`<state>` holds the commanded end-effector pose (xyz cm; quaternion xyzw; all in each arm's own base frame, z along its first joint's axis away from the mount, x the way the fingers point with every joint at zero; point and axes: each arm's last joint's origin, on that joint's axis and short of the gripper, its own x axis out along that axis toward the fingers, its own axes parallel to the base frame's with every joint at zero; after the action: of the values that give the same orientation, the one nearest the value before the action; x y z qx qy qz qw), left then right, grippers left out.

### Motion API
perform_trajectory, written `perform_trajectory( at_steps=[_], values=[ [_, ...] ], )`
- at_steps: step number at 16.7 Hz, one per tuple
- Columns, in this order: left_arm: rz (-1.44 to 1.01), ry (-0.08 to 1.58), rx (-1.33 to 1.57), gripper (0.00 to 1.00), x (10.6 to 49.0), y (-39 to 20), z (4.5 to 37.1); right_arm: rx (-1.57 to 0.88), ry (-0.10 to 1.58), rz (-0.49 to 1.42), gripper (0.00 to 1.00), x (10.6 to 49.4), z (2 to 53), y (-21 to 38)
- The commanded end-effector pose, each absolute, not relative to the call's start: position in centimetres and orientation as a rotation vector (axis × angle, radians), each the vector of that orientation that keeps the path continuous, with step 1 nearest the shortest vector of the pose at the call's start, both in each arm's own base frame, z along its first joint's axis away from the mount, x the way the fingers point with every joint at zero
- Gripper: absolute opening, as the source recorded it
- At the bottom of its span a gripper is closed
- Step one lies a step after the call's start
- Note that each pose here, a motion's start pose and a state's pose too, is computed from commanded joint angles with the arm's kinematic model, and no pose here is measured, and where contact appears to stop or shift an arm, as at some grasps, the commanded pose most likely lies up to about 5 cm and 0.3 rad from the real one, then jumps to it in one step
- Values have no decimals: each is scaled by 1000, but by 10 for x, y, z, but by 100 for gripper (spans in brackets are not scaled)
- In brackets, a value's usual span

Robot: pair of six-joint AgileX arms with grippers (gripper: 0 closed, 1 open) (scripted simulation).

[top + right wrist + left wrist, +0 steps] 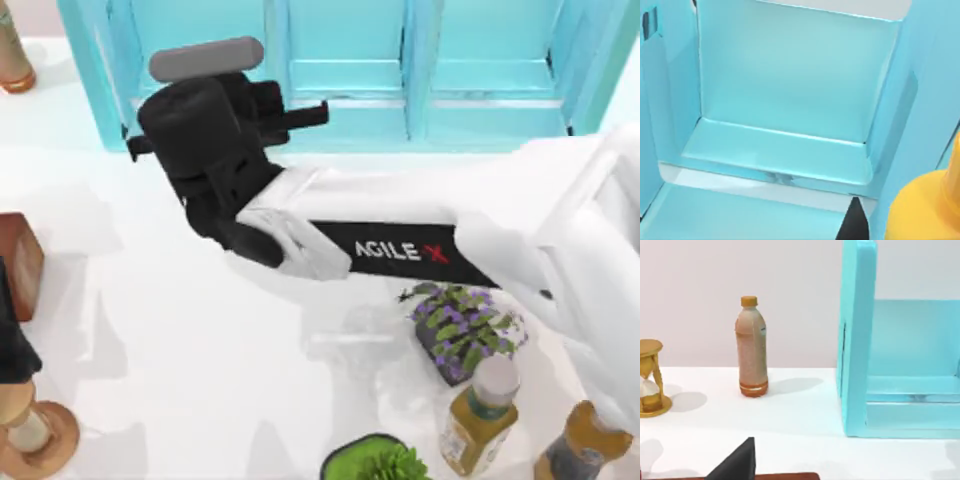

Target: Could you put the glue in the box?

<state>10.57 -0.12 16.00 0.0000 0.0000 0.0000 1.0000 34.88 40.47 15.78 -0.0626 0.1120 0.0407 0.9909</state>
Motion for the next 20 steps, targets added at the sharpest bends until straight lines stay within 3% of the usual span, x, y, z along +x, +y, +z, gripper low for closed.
perform_trajectory(
  at_steps=[5, 11, 16, 20],
  values=[
    [0, 0, 0, 100, 106, -1, 160, -398, 255, 256, 0, 398, 240, 325],
    [0, 0, 0, 100, 106, -1, 160, -825, 305, 489, 0, 436, 313, 144],
    [0, 0, 0, 100, 106, -1, 160, -1029, 411, 773, 0, 414, 298, -23],
    [0, 0, 0, 100, 106, -1, 160, -896, 422, 992, 0, 359, 246, -131]
  ],
)
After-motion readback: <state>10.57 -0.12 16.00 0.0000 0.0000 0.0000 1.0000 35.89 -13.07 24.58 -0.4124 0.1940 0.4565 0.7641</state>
